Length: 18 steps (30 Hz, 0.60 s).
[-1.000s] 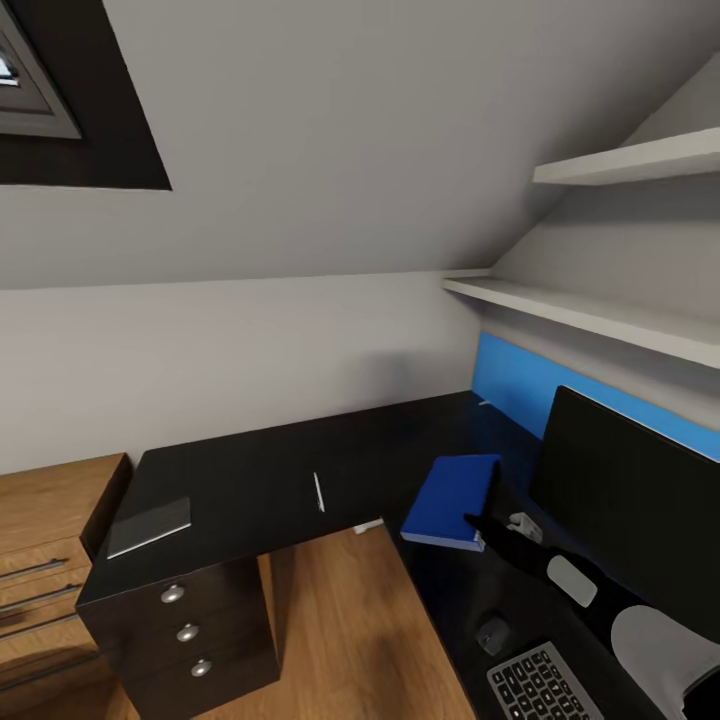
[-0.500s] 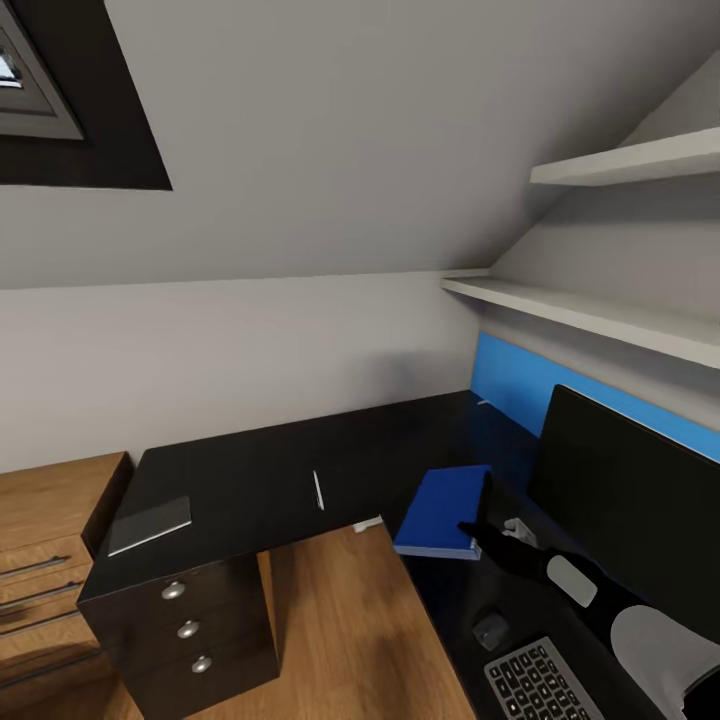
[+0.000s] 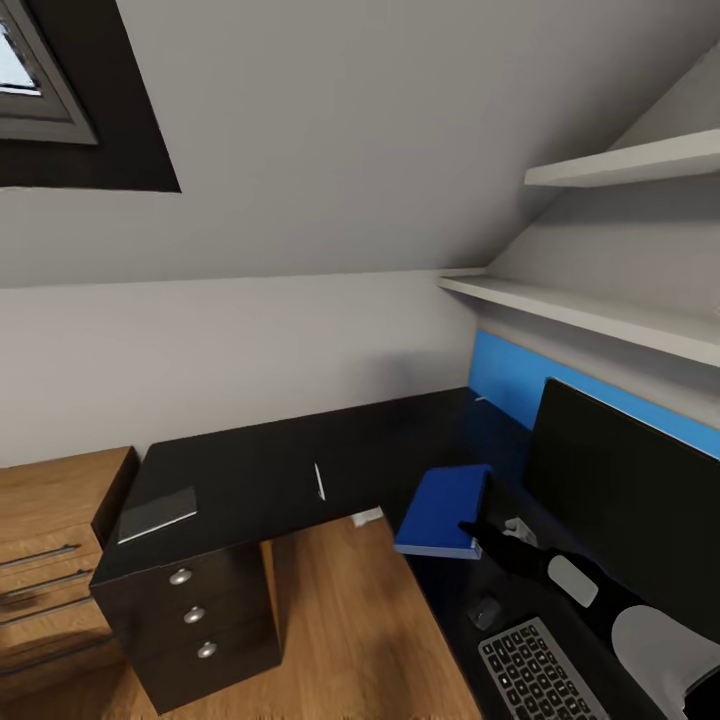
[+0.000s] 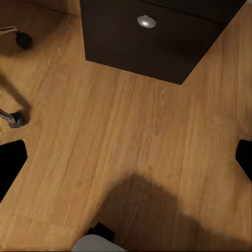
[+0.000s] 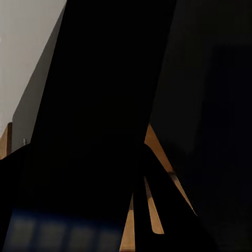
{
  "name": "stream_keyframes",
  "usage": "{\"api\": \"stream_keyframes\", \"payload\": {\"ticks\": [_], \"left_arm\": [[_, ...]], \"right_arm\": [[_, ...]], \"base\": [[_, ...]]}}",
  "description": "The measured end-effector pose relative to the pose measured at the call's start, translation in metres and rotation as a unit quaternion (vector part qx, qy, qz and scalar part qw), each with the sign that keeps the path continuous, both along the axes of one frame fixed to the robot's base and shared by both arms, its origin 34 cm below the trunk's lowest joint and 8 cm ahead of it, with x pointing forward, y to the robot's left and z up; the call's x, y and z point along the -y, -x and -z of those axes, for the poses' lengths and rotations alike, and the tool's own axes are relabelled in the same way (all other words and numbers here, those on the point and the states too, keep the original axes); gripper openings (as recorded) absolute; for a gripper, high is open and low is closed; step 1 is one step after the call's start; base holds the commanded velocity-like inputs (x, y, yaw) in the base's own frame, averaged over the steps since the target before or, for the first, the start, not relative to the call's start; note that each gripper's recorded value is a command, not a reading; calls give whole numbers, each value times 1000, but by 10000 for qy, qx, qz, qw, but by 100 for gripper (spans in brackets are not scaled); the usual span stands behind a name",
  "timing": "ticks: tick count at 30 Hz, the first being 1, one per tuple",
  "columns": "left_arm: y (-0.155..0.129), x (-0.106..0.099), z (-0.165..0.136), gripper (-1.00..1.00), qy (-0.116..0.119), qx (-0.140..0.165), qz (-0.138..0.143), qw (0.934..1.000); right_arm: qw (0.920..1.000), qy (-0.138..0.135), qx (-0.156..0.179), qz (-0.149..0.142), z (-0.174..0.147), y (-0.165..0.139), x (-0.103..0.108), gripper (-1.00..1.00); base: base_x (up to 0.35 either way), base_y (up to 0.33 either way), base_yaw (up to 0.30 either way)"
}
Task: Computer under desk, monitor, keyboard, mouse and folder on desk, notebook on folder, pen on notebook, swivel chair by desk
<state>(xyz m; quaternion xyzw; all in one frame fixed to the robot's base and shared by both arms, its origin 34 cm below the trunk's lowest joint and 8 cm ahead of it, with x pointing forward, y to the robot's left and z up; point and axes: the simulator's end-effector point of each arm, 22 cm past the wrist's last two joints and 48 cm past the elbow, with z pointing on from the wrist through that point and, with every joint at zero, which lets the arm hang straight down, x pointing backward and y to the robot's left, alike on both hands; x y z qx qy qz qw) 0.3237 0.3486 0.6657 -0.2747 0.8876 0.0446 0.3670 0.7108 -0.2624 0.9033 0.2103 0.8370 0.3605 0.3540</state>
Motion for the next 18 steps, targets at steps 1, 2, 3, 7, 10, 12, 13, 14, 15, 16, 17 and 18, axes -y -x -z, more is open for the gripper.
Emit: {"api": "stream_keyframes", "payload": {"ticks": [1, 2, 3, 7, 10, 12, 13, 14, 15, 16, 17, 18], "left_arm": [[0, 0, 0, 100, 0, 0, 1, 10000], [0, 0, 0, 100, 0, 0, 1, 10000], [0, 0, 0, 100, 1, -1, 1, 10000], [0, 0, 0, 100, 0, 2, 0, 10000], [0, 1, 0, 100, 5, 2, 7, 10000], [0, 1, 0, 100, 5, 3, 10, 10000], [0, 1, 0, 100, 6, 3, 8, 10000], [0, 1, 0, 100, 6, 2, 8, 10000], [0, 1, 0, 100, 7, 1, 7, 10000], [1, 1, 0, 100, 7, 1, 7, 10000], [0, 1, 0, 100, 8, 0, 8, 10000], [0, 1, 0, 100, 6, 1, 9, 10000]], "right_arm": [[10000, 1, -1, 2, 0, 0, 0, -100], [10000, 0, -1, 2, 0, 0, 0, -100], [10000, 1, -1, 4, 0, 0, 0, -100], [10000, 3, -3, 6, 0, 0, 1, -100], [10000, 5, -4, 10, 0, 0, 1, -100], [10000, 6, -2, 9, 0, 0, 1, -100], [10000, 5, 1, 8, 0, 0, 1, -100], [10000, 5, 2, 8, 0, 0, 1, -100], [10000, 5, 6, 7, 0, 0, 1, -100], [10000, 6, 10, 8, -1, 0, 1, -100], [10000, 12, 26, 16, -1, 0, 1, -100], [10000, 20, 39, 23, -1, -1, 2, -100]], "base": [[-196, 0, 0], [-125, 0, 0], [-100, 0, 0], [-40, 0, 0], [-8, 0, 0], [-4, 0, 0], [-2, 0, 0], [-1, 0, 0], [-1, 0, 0], [0, 0, 0], [0, 0, 0], [0, 0, 0]]}}
